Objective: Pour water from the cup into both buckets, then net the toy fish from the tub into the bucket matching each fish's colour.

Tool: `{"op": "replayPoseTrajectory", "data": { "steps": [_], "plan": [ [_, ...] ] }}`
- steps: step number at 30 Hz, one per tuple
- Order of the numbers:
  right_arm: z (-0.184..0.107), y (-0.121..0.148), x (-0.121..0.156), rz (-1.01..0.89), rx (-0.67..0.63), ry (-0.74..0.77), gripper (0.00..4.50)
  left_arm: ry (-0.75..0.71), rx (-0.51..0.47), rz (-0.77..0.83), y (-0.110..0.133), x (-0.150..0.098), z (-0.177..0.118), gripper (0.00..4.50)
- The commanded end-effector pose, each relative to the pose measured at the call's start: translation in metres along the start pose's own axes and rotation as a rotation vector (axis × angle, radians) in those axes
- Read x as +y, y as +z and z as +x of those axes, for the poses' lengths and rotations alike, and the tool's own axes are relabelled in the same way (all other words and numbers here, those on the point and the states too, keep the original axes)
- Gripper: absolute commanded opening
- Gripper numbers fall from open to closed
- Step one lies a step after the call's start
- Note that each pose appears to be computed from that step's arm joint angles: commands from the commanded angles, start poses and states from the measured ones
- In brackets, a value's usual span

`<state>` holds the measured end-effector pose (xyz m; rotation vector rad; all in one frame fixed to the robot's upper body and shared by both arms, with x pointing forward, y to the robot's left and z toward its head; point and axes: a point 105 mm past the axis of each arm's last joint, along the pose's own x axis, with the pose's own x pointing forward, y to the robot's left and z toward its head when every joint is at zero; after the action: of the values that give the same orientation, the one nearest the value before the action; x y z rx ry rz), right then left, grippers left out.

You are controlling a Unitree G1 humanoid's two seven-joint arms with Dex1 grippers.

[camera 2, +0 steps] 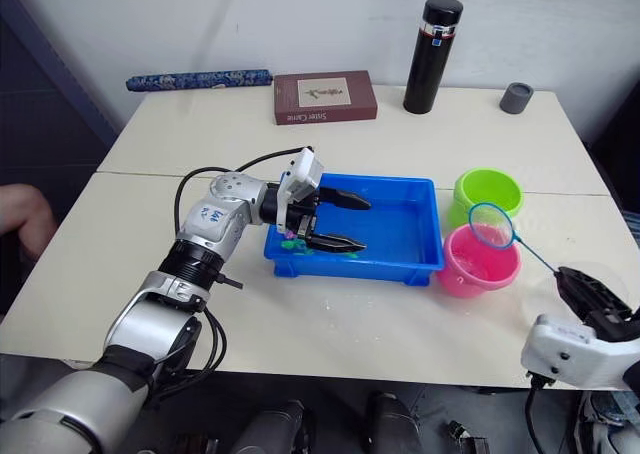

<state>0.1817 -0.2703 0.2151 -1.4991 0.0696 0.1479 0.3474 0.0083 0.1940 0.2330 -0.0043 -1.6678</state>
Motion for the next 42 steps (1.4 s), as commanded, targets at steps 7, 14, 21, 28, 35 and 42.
{"op": "replayPoseTrajectory", "data": {
  "steps": [7,14,21,28,35,42],
  "plan": [
    [0.034,0.029,-0.019,0.779,-0.271,0.005,0.00,0.152,0.025,-0.002,0.001,0.015,-0.036,4.45],
    [0.071,0.070,0.006,1.004,-0.396,0.336,0.00,0.304,0.086,-0.045,-0.012,0.011,-0.086,4.45],
    [0.114,0.088,0.019,1.027,-0.401,0.463,0.00,0.481,0.134,-0.101,-0.024,-0.014,-0.133,4.45],
    [0.141,0.116,0.032,1.008,-0.445,0.584,0.00,0.622,0.195,-0.130,-0.030,-0.034,-0.163,4.45],
    [0.168,0.126,0.036,0.919,-0.410,0.570,0.00,0.667,0.206,-0.132,-0.027,-0.038,-0.171,4.45],
    [0.173,0.133,0.032,0.911,-0.412,0.580,0.00,0.678,0.209,-0.130,-0.026,-0.038,-0.171,4.45]
  ]
}}
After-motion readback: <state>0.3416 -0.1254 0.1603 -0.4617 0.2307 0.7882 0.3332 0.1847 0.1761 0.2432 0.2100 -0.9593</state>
